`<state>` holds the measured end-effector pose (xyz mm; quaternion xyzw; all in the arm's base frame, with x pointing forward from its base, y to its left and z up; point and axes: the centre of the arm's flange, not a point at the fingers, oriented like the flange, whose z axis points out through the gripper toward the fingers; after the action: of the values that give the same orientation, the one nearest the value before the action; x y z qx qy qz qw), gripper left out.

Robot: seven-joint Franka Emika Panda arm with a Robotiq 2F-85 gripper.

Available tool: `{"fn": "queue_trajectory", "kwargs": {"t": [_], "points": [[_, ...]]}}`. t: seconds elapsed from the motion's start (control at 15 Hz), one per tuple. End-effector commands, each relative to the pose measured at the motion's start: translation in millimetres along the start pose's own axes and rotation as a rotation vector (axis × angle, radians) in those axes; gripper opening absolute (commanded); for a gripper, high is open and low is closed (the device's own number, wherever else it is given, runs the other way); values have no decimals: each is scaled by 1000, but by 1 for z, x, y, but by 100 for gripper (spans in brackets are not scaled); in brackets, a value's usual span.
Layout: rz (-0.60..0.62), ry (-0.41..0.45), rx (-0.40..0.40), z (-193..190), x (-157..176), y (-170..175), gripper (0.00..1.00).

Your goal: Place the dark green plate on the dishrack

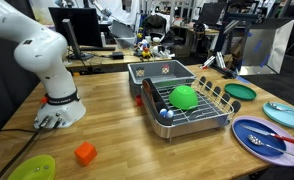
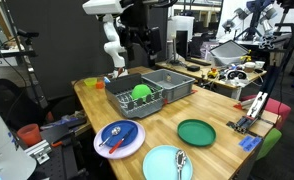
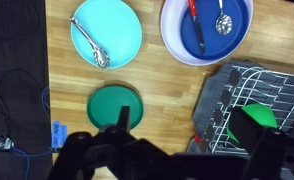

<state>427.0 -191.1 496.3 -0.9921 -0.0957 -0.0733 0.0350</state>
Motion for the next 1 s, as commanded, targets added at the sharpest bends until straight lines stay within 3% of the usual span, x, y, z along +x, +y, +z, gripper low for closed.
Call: {"fn": "queue_trajectory", "kwargs": {"t": [0.0,0.47,0.93], "points": [[1,1,6,3,3,1,100],[-42,26,-40,44,36,-4,100],[-119,-20,-111,111,66,-23,100]]}}
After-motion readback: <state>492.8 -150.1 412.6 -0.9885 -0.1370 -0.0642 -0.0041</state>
